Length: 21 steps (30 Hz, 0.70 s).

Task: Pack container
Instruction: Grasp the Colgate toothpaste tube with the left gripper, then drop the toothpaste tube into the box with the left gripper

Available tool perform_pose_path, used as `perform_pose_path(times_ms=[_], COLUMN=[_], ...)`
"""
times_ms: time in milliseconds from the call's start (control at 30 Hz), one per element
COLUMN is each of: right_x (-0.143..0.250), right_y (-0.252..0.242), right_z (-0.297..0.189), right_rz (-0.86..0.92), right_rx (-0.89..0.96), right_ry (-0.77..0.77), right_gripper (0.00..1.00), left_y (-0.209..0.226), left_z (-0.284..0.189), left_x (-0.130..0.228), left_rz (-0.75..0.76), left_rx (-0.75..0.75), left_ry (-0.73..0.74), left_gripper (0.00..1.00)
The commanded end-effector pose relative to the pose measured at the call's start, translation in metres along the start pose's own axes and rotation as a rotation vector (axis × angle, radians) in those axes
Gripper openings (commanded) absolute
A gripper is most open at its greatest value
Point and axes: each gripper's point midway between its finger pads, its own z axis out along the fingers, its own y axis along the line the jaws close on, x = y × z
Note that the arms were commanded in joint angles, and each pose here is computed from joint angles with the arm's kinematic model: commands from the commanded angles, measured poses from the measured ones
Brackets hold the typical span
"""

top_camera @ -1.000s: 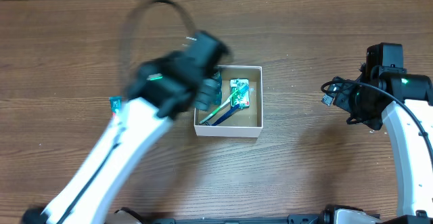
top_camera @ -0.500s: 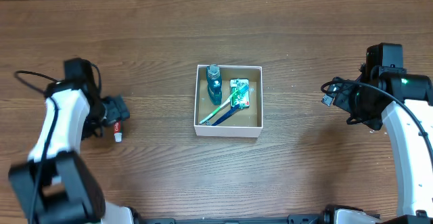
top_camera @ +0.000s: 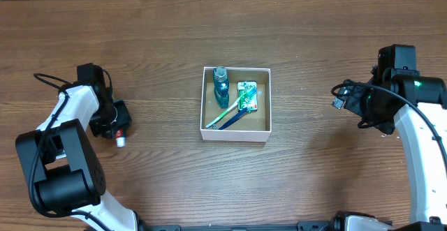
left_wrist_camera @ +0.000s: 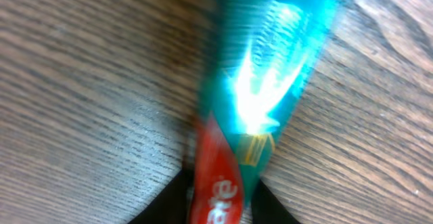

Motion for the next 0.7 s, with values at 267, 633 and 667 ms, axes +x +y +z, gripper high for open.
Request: perform_pose_path(times_ms=[267,633,667], right_x=[-0.002,-0.002,-0.002], right_y=[0.001,0.001,0.001], right_z=[-0.003,-0.003,-0.003], right_rz=[0.000,-0.002,-0.002], right_rx=[-0.011,-0.012,-0.012], right_ry=[-0.016,-0.016,-0.016], right_gripper=[1.00,1.00,1.00], left_y=[-0.022,-0.263,-0.280], left_z=[-0.054,-0.258,-0.251], left_x=[-0.011,0.076,0.090], left_rz=[0.032,0.891,0.976], left_rx=[0.034,0.271,0.258], left_ry=[0.007,-0.625,-0.625], left_gripper=[0.12,0.12,0.09])
